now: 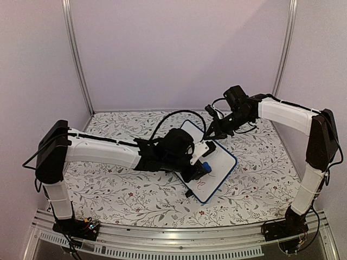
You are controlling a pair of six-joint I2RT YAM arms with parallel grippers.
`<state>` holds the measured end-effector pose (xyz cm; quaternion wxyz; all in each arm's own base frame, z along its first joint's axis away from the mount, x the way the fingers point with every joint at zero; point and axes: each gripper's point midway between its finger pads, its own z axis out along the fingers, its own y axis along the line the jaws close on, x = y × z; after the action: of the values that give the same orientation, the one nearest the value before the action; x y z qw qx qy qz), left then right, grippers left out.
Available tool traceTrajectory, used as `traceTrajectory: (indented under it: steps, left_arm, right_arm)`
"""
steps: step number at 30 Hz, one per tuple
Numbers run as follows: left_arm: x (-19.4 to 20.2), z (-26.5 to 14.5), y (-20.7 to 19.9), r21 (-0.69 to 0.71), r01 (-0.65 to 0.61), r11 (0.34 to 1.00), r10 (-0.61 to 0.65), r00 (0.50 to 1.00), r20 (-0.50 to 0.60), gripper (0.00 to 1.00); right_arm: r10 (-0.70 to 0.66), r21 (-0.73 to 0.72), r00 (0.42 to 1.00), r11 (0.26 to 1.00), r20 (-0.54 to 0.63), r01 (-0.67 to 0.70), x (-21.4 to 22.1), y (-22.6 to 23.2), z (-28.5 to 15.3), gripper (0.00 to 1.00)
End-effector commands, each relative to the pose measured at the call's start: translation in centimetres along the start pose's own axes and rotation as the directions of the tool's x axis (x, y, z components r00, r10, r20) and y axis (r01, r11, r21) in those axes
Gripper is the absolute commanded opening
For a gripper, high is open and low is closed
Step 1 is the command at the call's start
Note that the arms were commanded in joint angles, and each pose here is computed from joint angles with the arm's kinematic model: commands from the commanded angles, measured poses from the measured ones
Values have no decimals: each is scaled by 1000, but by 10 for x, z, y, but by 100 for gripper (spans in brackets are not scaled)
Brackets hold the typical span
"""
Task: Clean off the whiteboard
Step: Erase the whiteboard from the whiteboard stand.
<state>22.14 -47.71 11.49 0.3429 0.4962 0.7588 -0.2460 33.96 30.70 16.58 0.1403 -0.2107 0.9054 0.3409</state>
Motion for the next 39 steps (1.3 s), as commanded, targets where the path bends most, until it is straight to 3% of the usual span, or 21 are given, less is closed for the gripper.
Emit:
traceTrajectory:
  steps: [1, 15, 31, 39]
  left_arm:
    - [-26, -1, -9, 28, -38, 999, 36, 998, 51, 0]
    - [16, 23, -17, 64, -23, 998, 26, 999, -43, 0]
    - [70, 20, -21, 81, 58, 995, -45, 987, -153, 0]
    - [45, 15, -20, 75, 38, 996, -30, 995, -93, 0]
  right_arm:
    - [41, 74, 991, 997, -126, -32, 38, -13, 16, 0]
    - [42, 75, 991, 997, -128, -33, 38, -14, 18, 0]
    - [41, 74, 991, 997, -131, -31, 39, -13, 18, 0]
    - [40, 75, 991, 997, -131, -30, 39, -13, 18, 0]
